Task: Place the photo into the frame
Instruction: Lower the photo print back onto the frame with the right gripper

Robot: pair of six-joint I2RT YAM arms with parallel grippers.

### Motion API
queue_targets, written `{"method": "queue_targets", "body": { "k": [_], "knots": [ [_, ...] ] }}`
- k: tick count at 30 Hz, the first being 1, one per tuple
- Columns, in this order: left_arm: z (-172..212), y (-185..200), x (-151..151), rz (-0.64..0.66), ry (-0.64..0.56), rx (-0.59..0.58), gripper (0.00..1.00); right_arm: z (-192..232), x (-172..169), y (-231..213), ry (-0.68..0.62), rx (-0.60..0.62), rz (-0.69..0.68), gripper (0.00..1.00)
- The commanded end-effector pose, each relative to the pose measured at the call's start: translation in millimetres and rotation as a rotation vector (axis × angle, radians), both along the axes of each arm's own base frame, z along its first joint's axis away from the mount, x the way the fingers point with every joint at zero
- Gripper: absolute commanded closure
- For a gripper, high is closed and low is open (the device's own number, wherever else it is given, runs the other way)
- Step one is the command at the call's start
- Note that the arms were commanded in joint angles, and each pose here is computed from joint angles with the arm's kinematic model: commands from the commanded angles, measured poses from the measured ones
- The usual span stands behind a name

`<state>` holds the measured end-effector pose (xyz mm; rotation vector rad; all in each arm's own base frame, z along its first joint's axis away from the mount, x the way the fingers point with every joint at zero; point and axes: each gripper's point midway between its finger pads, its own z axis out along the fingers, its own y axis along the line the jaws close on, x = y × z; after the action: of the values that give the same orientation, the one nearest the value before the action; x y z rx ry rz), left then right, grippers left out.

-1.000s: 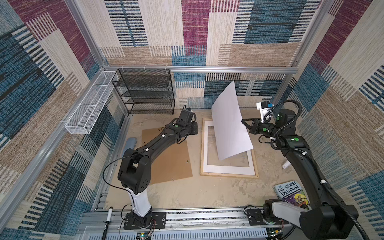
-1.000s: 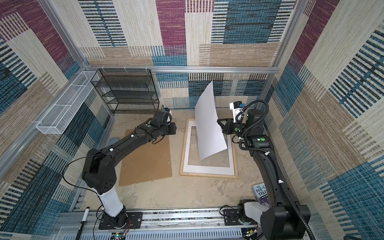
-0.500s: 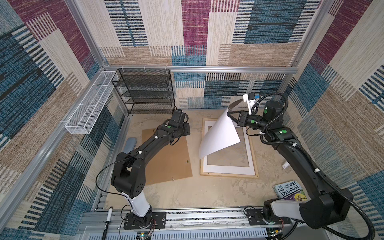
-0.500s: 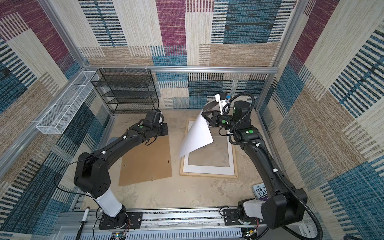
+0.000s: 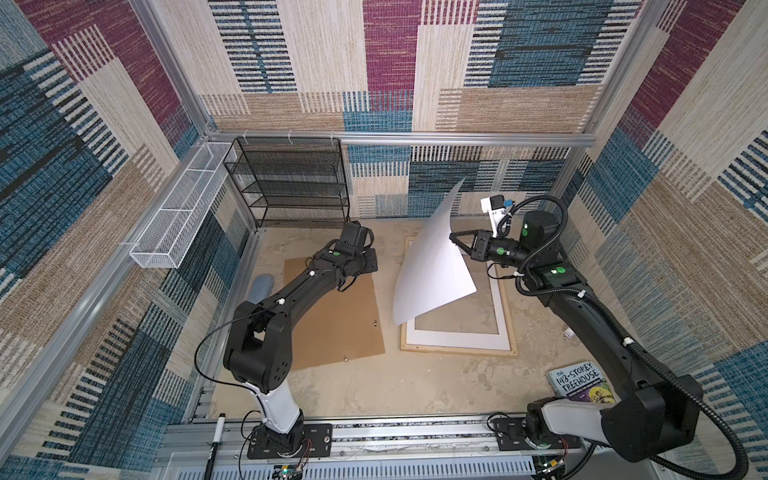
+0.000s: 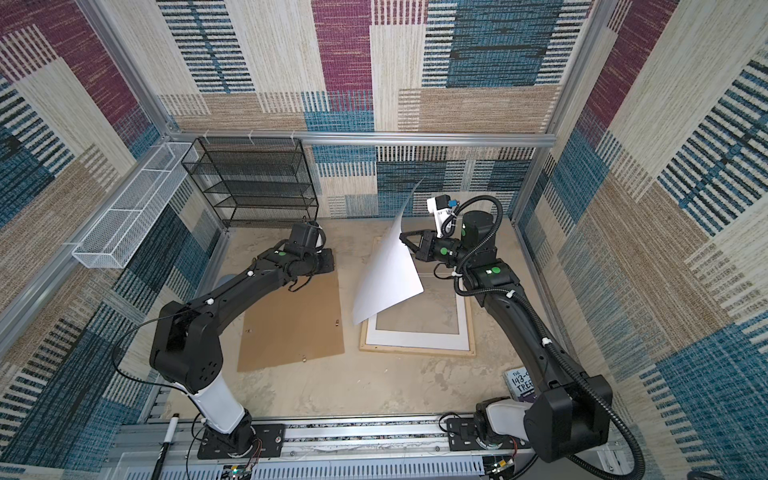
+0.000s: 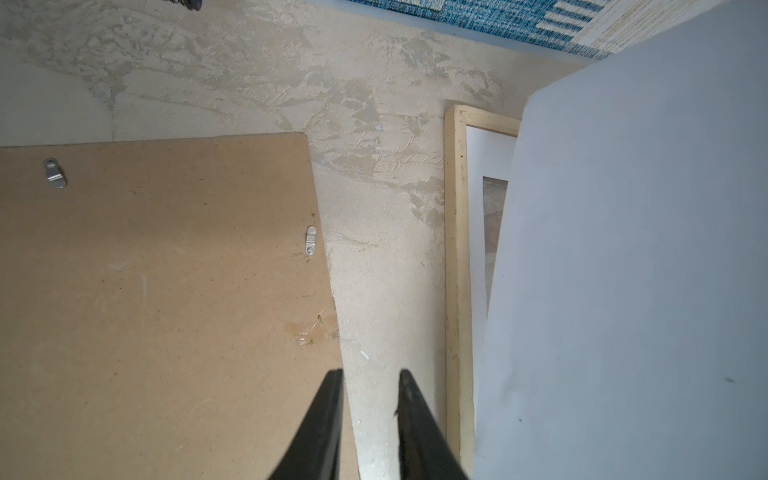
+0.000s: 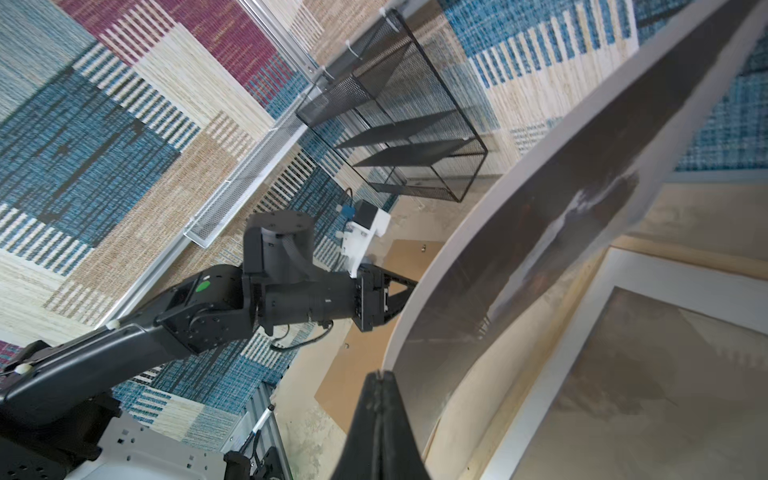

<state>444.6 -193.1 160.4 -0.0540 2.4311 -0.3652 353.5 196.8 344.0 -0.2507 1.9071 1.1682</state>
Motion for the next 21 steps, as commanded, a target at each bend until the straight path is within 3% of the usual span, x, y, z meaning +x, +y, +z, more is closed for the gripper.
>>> {"method": "queue_targets", "body": {
  "k": [1,6,13,21],
  "knots": [
    [-2.3,-6.0,1.7,-0.005,0.005,-0.036,0.73,-23.1,1.8,-14.8,0.021,-0.036,-0.078,1.00],
    [-8.3,-10.2,1.9,-0.018,0.024,-0.048,0.73,-67.8,-1.9,-49.9,0.101,-0.035,-0.161,1.00],
    [-9.6,-12.5,2.6,-0.025,0.033,-0.053,0.73,-121.3,-6.6,-83.1,0.215,-0.124,-0.252,1.00],
    [-10.1,-17.7,4.4,-0.037,0.041,-0.070,0.73,-152.7,-19.4,-115.2,0.318,-0.238,-0.393,1.00]
  ]
}}
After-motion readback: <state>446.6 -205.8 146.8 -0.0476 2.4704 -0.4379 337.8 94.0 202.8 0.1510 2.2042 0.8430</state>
